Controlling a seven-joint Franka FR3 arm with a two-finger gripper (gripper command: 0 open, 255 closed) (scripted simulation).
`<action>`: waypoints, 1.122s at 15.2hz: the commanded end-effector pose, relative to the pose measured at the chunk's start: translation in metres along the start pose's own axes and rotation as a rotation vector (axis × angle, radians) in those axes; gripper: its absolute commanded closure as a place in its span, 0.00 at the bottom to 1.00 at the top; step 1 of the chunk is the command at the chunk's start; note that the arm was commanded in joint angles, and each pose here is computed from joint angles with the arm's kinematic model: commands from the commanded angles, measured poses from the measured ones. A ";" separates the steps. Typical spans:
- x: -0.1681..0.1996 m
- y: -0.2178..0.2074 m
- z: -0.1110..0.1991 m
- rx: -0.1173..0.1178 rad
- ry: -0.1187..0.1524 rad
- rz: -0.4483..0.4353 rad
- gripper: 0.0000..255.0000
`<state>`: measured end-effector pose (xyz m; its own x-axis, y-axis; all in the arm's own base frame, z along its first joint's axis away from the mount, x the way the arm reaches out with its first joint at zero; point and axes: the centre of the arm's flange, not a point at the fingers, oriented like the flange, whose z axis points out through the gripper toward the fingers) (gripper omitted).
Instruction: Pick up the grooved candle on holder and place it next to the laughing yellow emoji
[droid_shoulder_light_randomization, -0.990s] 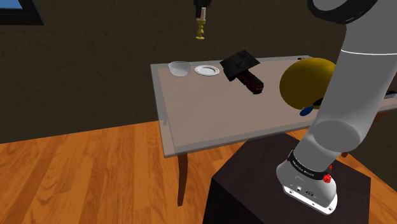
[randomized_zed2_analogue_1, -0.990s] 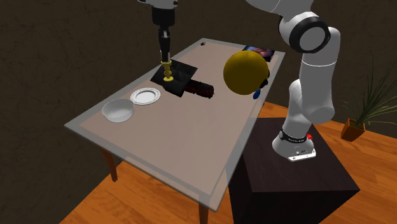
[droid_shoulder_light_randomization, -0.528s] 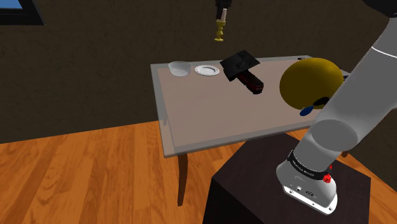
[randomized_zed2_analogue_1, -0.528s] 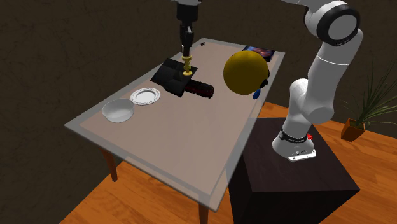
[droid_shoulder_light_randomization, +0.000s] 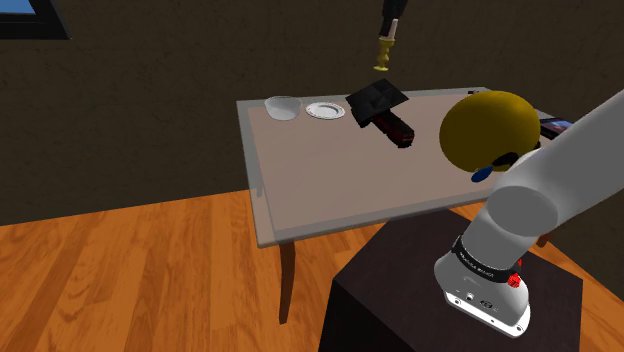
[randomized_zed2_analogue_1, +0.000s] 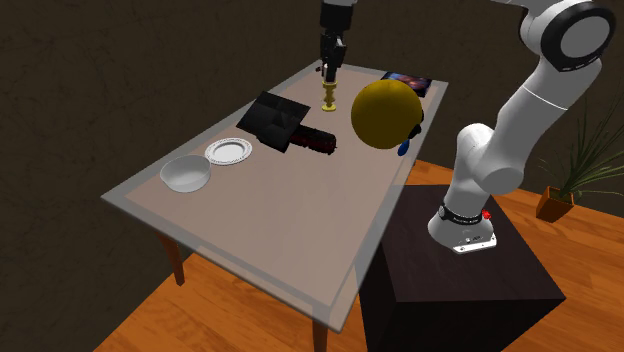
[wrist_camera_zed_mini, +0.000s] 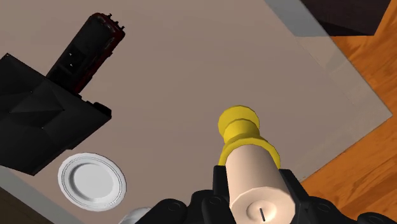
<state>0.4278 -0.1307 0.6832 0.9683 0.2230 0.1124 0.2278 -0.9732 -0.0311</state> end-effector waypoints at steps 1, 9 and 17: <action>-0.025 0.007 -0.004 0.001 -0.001 -0.001 1.00; -0.127 0.032 -0.016 0.001 -0.001 -0.001 1.00; -0.229 0.057 -0.029 0.001 -0.001 -0.001 1.00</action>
<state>0.2291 -0.2343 0.6849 0.9684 0.2230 0.1122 0.2277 -0.9732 -0.0313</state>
